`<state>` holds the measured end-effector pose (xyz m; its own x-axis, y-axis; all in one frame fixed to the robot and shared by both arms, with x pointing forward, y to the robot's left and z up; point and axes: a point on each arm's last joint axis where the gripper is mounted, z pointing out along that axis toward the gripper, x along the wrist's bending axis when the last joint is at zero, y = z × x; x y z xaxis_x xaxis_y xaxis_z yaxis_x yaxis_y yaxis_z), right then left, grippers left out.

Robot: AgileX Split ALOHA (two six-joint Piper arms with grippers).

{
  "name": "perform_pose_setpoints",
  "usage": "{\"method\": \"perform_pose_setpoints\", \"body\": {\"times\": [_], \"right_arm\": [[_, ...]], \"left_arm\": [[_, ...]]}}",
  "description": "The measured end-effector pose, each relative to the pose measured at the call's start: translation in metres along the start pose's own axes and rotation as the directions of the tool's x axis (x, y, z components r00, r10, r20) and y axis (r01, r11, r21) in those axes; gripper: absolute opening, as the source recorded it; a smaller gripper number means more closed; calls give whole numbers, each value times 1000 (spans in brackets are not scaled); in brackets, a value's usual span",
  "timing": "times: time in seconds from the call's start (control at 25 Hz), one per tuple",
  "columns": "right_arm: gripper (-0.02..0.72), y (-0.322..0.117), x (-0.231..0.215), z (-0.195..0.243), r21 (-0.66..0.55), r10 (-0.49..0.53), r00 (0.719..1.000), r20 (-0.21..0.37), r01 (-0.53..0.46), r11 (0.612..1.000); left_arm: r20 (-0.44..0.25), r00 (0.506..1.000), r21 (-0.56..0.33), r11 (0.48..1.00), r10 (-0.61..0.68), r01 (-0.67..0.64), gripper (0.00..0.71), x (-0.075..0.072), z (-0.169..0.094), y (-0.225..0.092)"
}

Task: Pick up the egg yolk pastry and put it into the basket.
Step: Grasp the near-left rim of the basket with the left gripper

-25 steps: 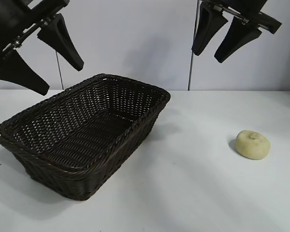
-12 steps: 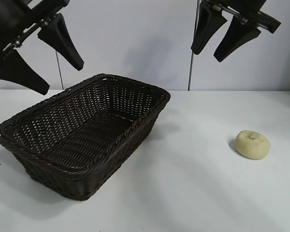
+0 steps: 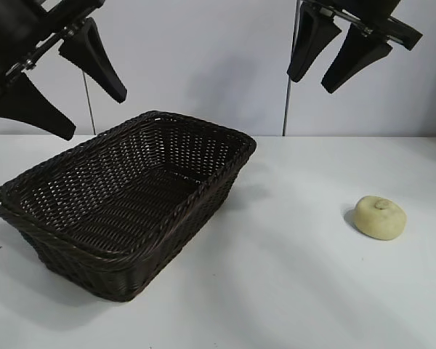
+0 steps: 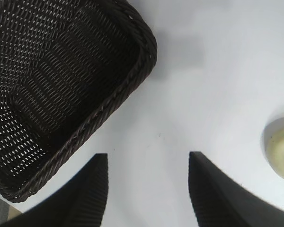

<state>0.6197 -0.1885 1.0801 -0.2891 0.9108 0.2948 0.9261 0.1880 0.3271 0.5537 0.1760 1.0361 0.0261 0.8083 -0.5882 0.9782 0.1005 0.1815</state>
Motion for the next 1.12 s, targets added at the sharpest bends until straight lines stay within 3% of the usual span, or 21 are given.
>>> {"method": "perform_pose_setpoints", "body": {"times": [0.16,0.44,0.64,0.88,1.12], "right_arm": [[381,0,0,0,0,0,1000,0,0,1000],[381,0,0,0,0,0,1000,0,0,1000],[381,0,0,0,0,0,1000,0,0,1000],[381,0,0,0,-1,-2,1000,0,2,1000],[381,0,0,0,-5,-4,1000,0,4,1000]], "left_arm": [[-21,999,-20,999,-42,42,507,-3,-11,-3],[-49,988,-131,982,-143,136,507,-14,-53,-21],[-88,957,-164,952,-277,260,507,3,-54,-47],[-85,887,-209,879,-454,429,507,29,-41,-79],[-114,844,-224,841,-525,493,507,47,-28,-91]]}}
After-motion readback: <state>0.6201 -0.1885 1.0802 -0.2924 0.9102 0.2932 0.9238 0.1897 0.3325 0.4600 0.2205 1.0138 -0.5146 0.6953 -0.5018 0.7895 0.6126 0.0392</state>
